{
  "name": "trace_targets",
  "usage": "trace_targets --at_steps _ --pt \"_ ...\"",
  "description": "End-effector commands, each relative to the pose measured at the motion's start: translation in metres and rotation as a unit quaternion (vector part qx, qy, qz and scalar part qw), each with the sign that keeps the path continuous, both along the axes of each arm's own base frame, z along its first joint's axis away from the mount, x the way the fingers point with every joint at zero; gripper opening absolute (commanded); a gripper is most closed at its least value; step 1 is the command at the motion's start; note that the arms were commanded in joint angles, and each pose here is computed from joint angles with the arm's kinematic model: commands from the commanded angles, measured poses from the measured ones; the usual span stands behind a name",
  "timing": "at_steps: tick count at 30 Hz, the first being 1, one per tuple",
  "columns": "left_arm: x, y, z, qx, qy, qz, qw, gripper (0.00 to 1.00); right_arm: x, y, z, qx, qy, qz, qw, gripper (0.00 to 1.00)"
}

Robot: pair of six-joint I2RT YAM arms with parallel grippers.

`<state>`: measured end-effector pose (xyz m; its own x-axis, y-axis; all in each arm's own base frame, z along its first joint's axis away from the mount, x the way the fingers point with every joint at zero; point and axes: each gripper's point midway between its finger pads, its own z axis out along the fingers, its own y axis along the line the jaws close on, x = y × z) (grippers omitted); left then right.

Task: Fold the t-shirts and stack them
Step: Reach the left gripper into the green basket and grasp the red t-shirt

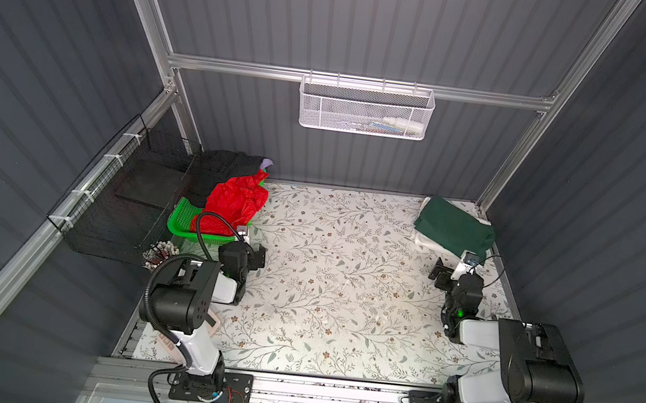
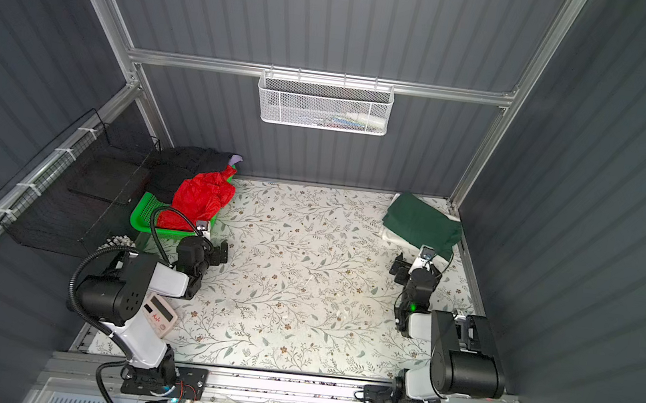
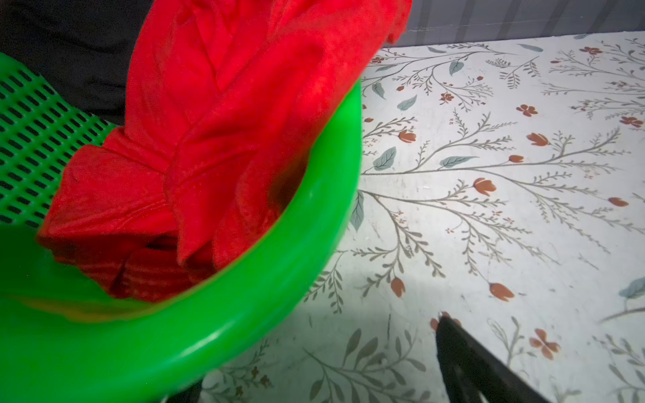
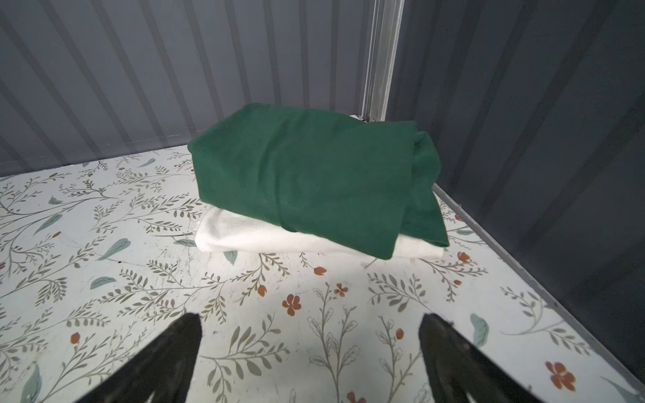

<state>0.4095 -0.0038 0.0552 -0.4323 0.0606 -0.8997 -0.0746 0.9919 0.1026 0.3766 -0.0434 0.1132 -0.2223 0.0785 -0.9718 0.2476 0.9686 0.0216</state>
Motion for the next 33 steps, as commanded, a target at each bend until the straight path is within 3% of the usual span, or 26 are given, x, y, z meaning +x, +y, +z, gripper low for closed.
trace_targets --at_steps 1,25,33 --pt "0.008 0.001 0.009 -0.007 -0.018 0.000 1.000 1.00 0.002 0.000 0.010 -0.004 -0.017 -0.001 1.000 0.99" --pt "0.007 0.002 0.009 -0.007 -0.018 0.002 1.000 1.00 0.002 -0.003 0.010 0.005 -0.016 -0.001 1.000 0.99" --pt "-0.003 -0.006 0.034 0.013 -0.039 -0.001 0.999 1.00 -0.008 0.004 0.024 -0.014 -0.044 0.001 0.999 0.99"
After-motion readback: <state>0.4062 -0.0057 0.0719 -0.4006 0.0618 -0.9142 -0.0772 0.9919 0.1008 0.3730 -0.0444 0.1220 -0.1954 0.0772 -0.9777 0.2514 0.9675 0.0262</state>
